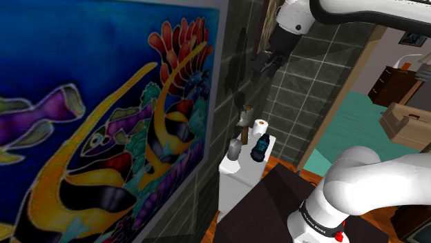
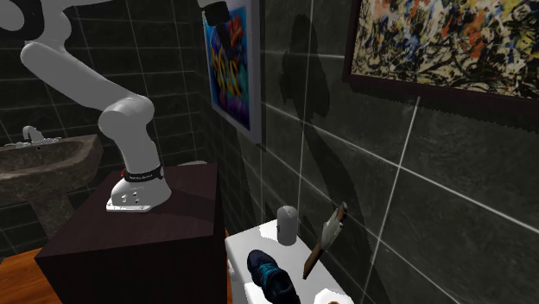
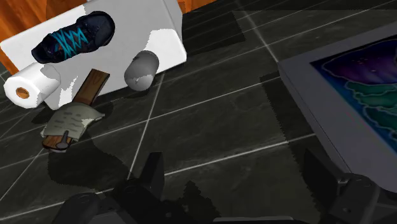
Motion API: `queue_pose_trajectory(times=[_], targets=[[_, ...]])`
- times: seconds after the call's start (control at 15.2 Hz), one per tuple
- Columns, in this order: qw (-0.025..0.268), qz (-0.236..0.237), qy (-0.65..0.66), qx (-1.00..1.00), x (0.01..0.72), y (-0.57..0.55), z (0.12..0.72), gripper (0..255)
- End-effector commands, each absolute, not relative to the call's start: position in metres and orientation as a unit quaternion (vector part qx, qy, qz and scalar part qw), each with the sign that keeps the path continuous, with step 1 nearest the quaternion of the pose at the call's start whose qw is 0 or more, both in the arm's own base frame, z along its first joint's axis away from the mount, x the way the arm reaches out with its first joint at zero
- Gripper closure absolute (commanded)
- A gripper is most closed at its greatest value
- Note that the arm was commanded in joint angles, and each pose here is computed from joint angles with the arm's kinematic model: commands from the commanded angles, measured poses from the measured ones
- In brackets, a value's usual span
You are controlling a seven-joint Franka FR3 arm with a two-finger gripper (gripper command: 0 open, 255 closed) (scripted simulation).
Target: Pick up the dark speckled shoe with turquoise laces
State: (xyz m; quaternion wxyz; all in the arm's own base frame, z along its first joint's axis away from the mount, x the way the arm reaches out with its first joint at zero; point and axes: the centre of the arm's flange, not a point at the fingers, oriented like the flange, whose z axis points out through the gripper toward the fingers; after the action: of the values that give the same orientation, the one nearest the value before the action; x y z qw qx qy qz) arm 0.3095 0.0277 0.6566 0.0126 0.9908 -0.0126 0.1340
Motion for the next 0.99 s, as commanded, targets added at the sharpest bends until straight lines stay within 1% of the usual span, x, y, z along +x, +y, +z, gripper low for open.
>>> queue_pose_trajectory(times=[0.0,0.92], targets=[[0.013,0.134,-0.013,0.991,0.309,0.028,0.657,0],[0.014,0.118,-0.118,0.986,0.375,-0.083,0.527,0]])
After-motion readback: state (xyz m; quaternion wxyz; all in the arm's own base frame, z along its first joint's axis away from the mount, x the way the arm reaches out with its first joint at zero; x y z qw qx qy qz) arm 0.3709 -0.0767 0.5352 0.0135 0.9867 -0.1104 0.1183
